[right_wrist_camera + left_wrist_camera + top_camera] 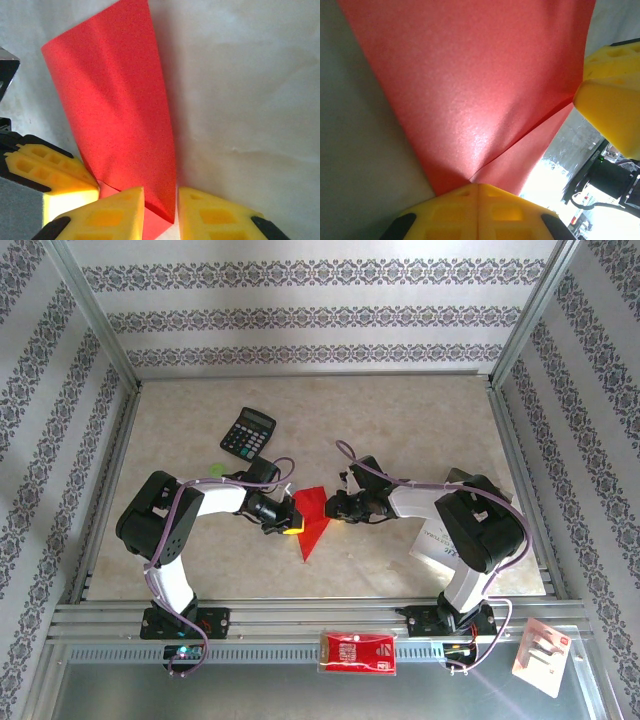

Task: Fold a paper plane with a square sheet of paper (pick it up from the middle)
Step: Fold the wing for the fifth time at the center of the table.

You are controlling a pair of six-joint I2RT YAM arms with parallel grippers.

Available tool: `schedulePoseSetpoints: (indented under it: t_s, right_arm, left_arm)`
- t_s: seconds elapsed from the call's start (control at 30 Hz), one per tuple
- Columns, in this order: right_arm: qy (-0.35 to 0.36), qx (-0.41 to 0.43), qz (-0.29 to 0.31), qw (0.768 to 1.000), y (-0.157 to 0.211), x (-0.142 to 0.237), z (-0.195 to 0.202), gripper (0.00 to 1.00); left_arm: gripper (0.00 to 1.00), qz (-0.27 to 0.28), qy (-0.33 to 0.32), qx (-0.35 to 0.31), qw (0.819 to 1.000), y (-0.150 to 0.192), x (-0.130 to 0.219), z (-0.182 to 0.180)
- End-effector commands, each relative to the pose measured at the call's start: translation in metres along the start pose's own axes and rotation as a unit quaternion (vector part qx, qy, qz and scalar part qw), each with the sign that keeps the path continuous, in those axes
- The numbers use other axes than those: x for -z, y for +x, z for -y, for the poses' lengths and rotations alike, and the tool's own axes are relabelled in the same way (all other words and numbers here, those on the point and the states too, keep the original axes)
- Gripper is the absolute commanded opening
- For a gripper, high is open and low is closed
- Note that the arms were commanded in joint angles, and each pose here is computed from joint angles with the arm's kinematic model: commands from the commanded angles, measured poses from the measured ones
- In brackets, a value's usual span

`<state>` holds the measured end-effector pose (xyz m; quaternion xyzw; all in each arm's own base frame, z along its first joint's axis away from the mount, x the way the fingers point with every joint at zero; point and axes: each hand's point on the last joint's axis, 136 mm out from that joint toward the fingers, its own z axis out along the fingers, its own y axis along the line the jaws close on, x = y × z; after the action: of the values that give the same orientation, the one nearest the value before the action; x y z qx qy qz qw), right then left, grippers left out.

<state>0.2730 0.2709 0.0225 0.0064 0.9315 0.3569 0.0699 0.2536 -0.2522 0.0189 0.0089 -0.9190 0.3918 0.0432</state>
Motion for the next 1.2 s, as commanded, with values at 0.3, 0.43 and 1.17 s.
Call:
schedulePoseSetpoints:
  t_s: [0.3,0.43,1.17]
  right_arm:
    - [-0.001,-0.005,0.017,1.000,-0.001,0.010,-0.001,0.05]
    - [-0.007,-0.058,0.035,0.998,0.004,0.020,0.001,0.01]
    - [-0.045,-0.213,0.108,0.970,0.014,0.043,-0.029,0.00]
  left_arm:
    - [0.08,0.007,-0.004,-0.017,1.000,-0.009,0.007,0.006]
    - [0.19,0.044,-0.003,-0.048,0.998,-0.017,0.021,0.023]
    - [0.53,0.222,-0.184,-0.372,0.882,0.047,0.018,0.059]
